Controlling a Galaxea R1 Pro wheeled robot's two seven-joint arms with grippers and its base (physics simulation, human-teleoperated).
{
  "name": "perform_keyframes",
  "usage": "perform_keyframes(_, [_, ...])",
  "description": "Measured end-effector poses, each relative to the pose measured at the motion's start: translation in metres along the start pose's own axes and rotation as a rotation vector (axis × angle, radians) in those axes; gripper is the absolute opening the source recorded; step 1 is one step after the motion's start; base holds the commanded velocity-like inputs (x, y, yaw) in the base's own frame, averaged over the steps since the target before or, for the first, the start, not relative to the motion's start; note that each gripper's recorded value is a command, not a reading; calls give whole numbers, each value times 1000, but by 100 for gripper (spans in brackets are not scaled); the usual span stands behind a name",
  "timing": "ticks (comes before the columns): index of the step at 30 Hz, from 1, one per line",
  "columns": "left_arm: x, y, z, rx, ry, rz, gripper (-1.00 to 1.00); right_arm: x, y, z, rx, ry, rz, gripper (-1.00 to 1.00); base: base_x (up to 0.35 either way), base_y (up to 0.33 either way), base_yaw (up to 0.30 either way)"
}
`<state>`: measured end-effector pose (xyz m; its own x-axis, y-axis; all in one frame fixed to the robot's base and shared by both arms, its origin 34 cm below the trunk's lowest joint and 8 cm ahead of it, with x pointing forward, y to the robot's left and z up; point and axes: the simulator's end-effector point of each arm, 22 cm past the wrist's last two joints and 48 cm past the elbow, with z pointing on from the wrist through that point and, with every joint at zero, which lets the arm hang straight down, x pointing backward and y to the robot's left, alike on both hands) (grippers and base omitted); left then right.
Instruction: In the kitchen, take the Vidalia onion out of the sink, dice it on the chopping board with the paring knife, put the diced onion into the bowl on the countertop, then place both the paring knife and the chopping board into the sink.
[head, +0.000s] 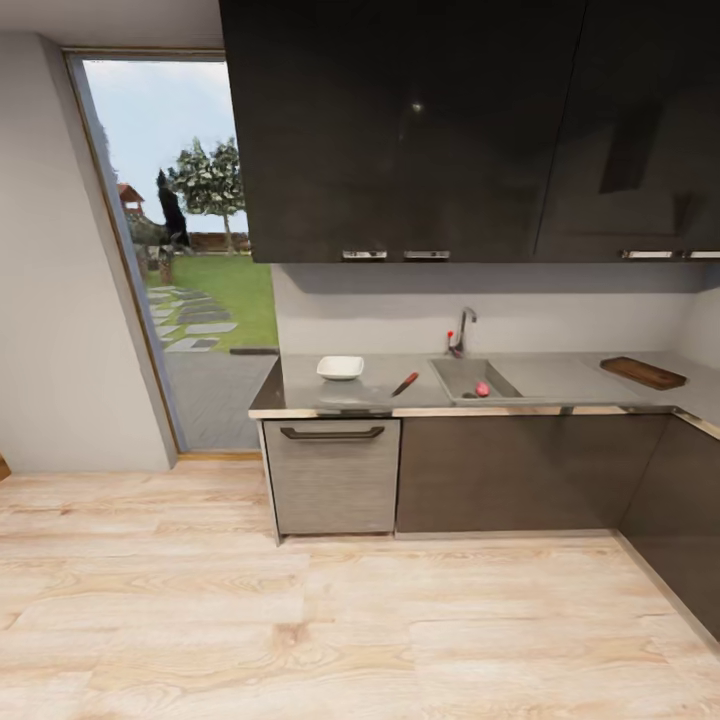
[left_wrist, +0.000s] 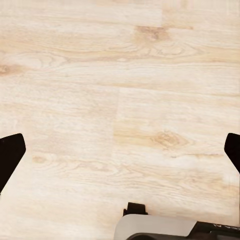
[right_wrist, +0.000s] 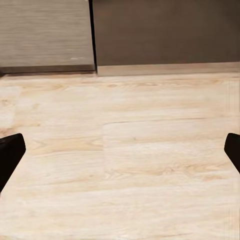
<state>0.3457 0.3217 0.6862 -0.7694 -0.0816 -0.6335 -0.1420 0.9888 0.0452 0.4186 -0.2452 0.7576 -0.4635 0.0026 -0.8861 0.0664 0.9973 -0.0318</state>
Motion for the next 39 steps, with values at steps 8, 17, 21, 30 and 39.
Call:
perform_keyframes(8, [1,-1,0,0,2,0,100,0,0,0,1,0,0,100,312,22,0])
perform_keyframes(17, [0,-1,0,0,1,-1,100,0,0,0,0,0,-1,100,325,1,0])
perform_keyframes(21, [-1,-2,1,3,-3,4,100,2,2,-1,1,7,3,100,155,0,0])
perform_keyframes(30, [8,0,-1,0,14,5,100,19,20,-15,-8,41,30,100,0,0,0])
perform_keyframes(39, [21,1,-4,-2,42,6,100,27,16,-19,-5,60,24,100,0,0,0])
